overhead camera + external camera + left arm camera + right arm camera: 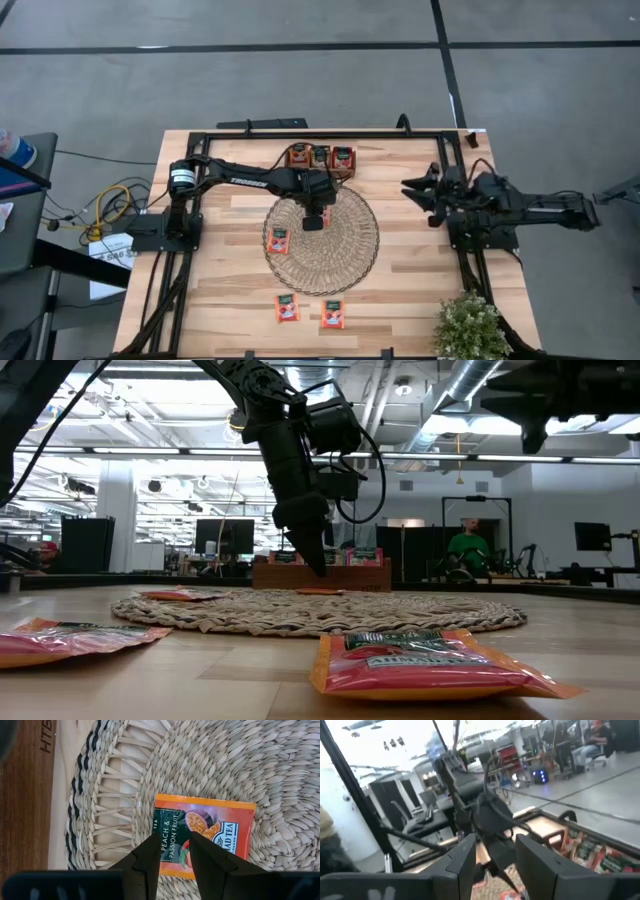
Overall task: Pick & Place Tea
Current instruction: Put the orange tea bag into the left section of the wooden organizer
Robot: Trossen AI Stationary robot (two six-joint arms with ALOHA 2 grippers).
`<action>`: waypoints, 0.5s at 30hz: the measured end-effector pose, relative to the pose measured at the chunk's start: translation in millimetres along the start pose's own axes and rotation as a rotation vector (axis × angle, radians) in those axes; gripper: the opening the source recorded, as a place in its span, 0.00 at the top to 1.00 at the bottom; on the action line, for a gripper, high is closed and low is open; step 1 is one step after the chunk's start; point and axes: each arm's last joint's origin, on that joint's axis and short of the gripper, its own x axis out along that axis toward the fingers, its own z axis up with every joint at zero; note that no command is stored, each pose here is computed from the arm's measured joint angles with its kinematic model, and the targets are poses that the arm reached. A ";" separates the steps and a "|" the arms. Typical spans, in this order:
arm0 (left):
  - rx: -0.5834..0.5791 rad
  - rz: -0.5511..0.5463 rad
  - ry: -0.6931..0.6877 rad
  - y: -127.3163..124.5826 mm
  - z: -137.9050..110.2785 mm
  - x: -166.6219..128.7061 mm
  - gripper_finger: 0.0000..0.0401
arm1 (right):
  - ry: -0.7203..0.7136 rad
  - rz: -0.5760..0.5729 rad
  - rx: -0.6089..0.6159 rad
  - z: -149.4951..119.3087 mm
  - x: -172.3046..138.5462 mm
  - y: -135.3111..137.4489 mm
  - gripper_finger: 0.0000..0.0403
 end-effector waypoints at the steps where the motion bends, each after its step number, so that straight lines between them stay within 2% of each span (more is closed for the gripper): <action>1: 0.000 0.000 0.001 0.0 -0.1 0.0 0.76 | -0.006 -0.002 0.000 0.2 -0.1 -0.4 0.68; 6: 0.007 0.000 0.001 0.0 -0.1 -0.1 0.76 | -0.036 -0.039 -0.060 6.6 -5.2 -4.6 0.68; 12: 0.011 -0.001 0.004 1.5 5.8 -6.7 0.76 | 0.133 -0.089 -0.024 -3.4 -13.1 -13.3 0.68; 15: 0.004 0.007 -0.027 5.5 14.1 -12.9 0.76 | 0.135 -0.095 -0.029 -3.3 -13.2 -13.9 0.68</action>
